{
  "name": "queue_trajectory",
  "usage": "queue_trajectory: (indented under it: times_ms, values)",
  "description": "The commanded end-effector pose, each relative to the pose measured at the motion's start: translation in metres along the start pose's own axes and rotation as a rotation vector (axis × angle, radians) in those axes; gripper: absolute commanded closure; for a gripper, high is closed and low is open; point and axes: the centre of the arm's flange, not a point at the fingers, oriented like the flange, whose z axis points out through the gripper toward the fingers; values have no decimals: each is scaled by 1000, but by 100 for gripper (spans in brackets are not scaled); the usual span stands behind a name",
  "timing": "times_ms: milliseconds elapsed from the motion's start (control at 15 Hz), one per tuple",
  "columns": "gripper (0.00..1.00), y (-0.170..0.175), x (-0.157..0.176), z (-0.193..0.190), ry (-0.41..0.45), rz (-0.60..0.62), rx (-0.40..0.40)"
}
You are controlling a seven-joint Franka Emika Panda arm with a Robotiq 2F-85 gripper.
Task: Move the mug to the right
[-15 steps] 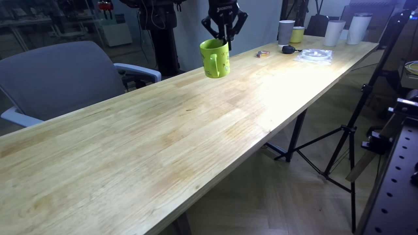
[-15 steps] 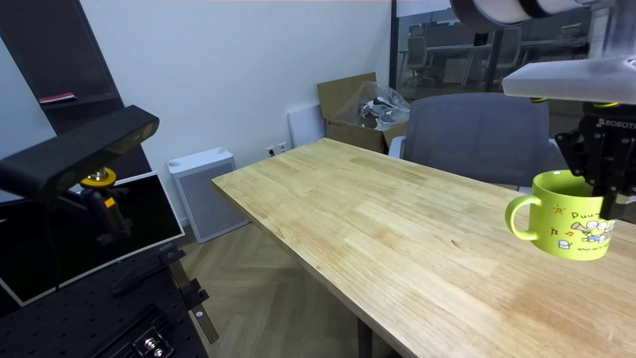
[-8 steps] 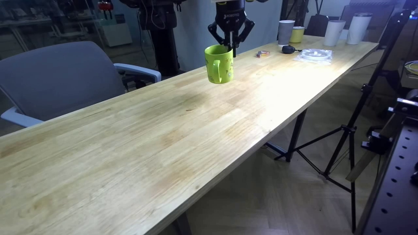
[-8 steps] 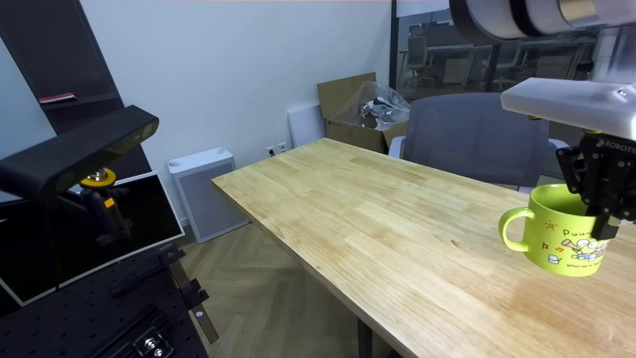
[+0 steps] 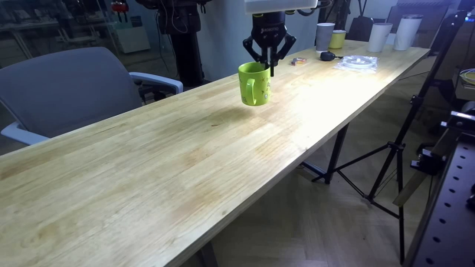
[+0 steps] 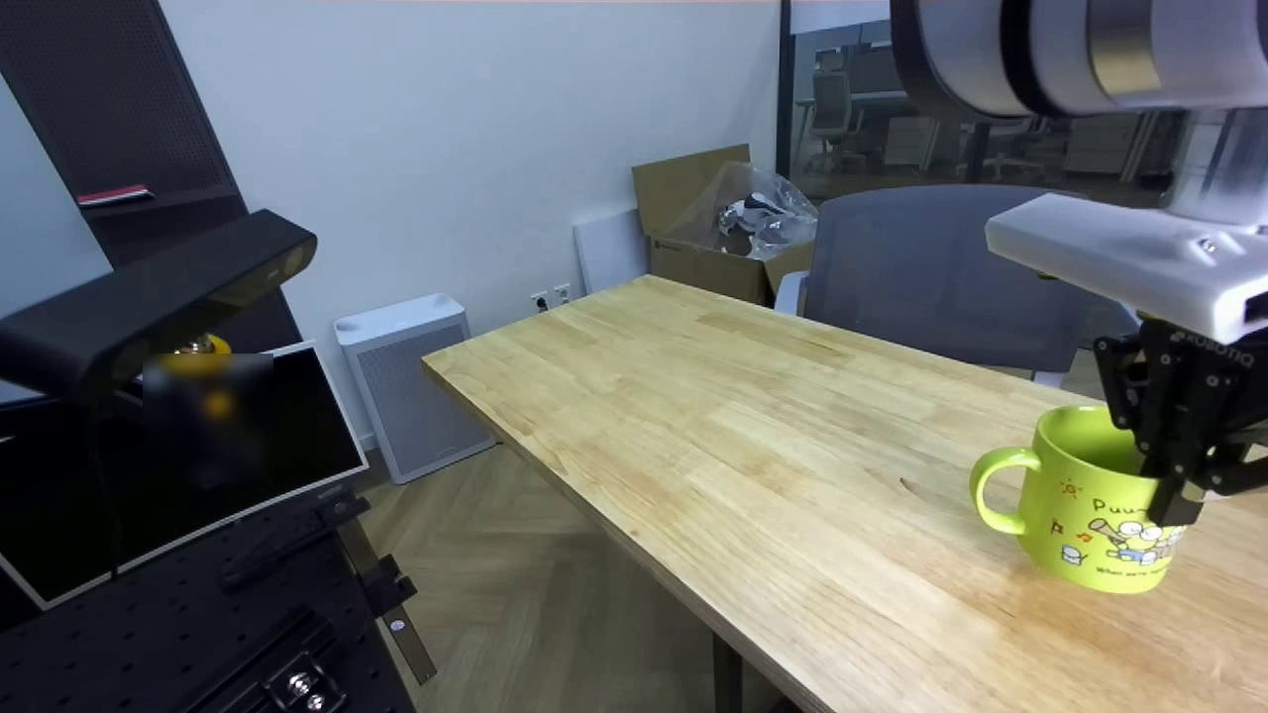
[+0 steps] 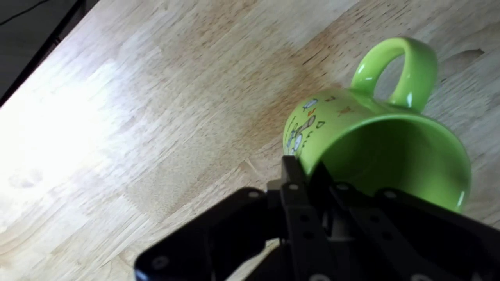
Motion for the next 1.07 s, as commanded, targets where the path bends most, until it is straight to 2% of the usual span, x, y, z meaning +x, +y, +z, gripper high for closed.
queue_trajectory:
  times_ms: [0, 533, 933, 1000]
  values:
    - [98, 12, 5, 3, 4, 21, 11]
    - [98, 33, 10, 29, -31, 42, -1]
    - [98, 37, 11, 33, -37, 46, -8]
    - [73, 37, 11, 33, -38, 47, -10]
